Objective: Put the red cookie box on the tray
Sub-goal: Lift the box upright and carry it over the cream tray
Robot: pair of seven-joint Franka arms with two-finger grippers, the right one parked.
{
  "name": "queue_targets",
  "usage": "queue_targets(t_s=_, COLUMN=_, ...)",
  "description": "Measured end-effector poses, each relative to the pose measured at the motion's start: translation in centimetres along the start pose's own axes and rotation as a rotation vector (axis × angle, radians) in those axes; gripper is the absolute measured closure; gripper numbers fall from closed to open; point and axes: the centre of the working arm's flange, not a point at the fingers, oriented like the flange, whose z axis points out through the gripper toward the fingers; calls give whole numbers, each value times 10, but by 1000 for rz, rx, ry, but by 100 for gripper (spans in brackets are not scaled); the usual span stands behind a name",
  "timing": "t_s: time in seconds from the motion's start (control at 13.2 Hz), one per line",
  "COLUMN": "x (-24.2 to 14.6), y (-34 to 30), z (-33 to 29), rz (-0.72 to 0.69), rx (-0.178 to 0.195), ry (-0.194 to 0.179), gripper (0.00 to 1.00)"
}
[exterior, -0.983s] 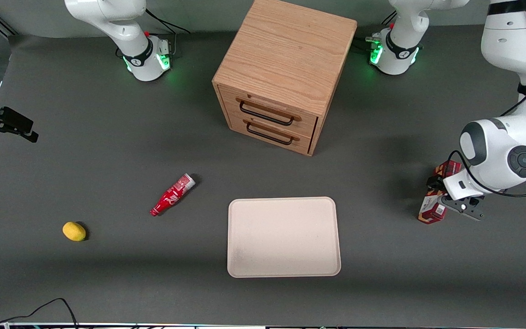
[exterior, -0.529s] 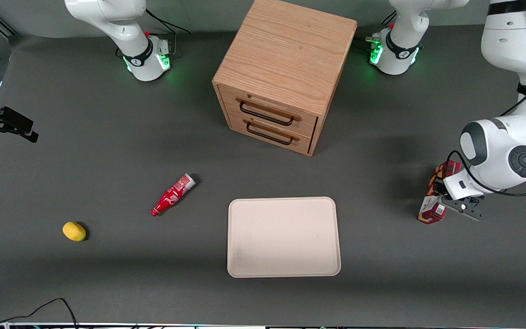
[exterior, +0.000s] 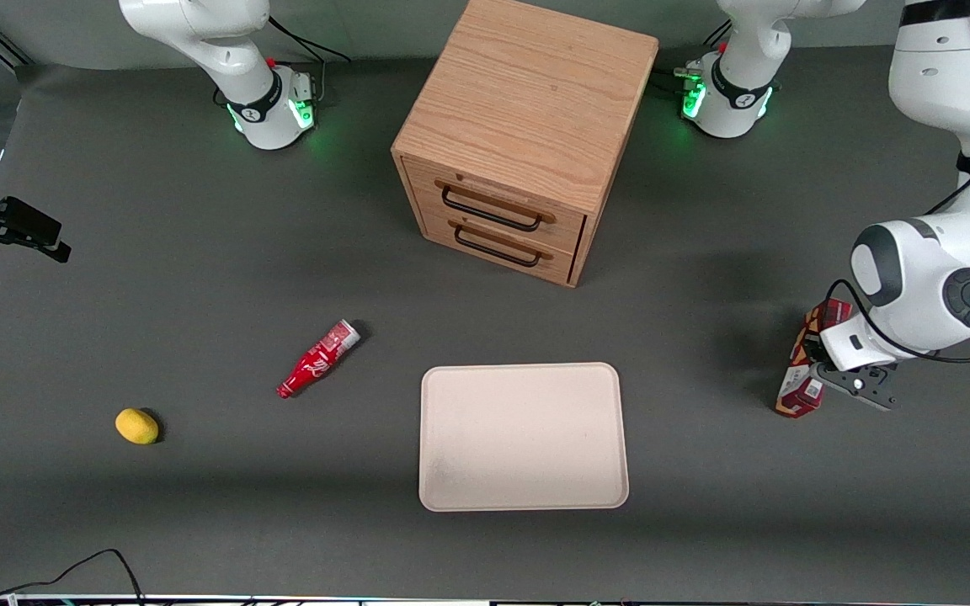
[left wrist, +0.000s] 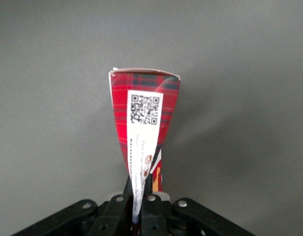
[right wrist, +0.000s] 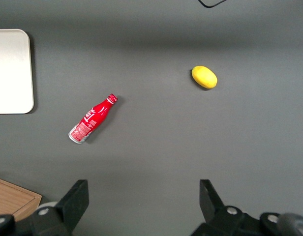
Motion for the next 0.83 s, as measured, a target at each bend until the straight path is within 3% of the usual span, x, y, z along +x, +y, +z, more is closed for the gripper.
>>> queue_targets(t_s=0.23, x=28, y=-5, z=-102, rz=15, rx=-47, ry=-25, gripper=93)
queue_targets(t_s=0.53, x=38, y=5, z=-226, rz=-21, rx=-77, ry=-50, gripper=93)
queue_targets(t_s=0.68, x=38, y=15, z=-267, rz=-40, rx=-82, ry=-60, gripper=93)
queue_targets(t_s=0.83, x=48, y=31, z=-286, rz=-59, rx=-71, ry=-40, gripper=93)
